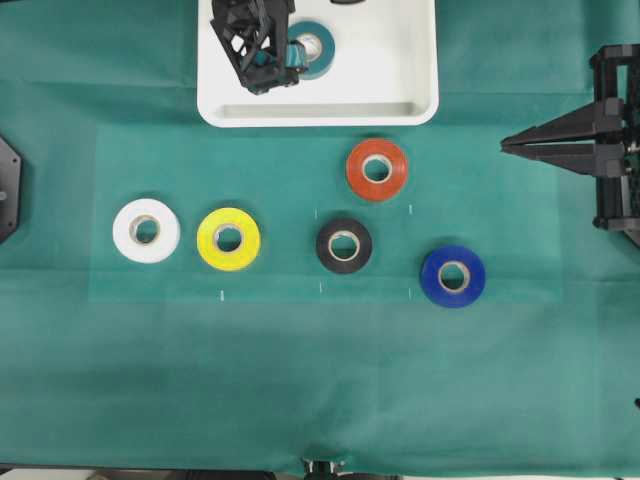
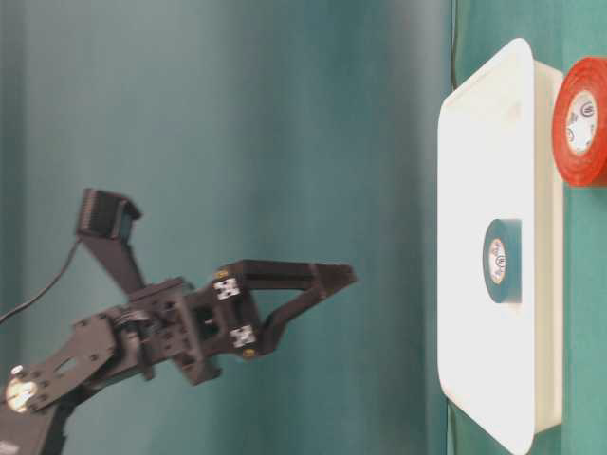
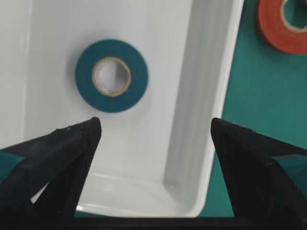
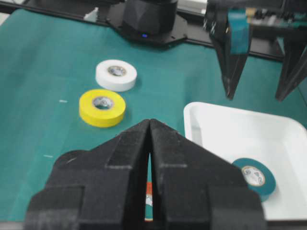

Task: Pick up the tape from a random location and place it into the white case.
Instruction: 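Raise the left gripper away from the teal roll in the tray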

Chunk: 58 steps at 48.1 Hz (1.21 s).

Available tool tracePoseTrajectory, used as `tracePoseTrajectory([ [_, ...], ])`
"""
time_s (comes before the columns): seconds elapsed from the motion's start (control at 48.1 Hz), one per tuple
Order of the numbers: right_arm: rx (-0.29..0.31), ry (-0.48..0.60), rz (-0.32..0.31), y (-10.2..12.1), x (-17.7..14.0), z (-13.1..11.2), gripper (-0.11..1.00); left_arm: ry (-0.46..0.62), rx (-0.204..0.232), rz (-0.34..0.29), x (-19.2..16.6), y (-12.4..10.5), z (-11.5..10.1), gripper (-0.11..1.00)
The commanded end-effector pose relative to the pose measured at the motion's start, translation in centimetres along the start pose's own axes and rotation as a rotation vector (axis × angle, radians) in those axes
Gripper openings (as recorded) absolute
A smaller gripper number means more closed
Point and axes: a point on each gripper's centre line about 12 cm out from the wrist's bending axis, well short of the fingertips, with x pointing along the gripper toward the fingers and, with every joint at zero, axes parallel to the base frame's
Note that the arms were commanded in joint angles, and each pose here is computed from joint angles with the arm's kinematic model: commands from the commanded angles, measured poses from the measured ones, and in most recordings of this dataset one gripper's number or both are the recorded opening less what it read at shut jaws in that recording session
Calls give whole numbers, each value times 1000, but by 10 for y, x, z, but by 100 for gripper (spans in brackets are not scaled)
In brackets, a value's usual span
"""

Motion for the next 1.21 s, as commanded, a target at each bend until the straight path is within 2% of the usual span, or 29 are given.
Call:
tracePoseTrajectory([
  [0.0, 0, -20, -2, -1, 2, 9, 0, -73, -4, 10, -30, 1, 7, 94],
  [0.291, 0, -21, -2, -1, 2, 9, 0, -116, -2, 14, -56, -1, 7, 94],
  [1.185, 0, -14, -2, -1, 2, 9, 0, -119, 3, 11, -56, -4, 6, 94],
])
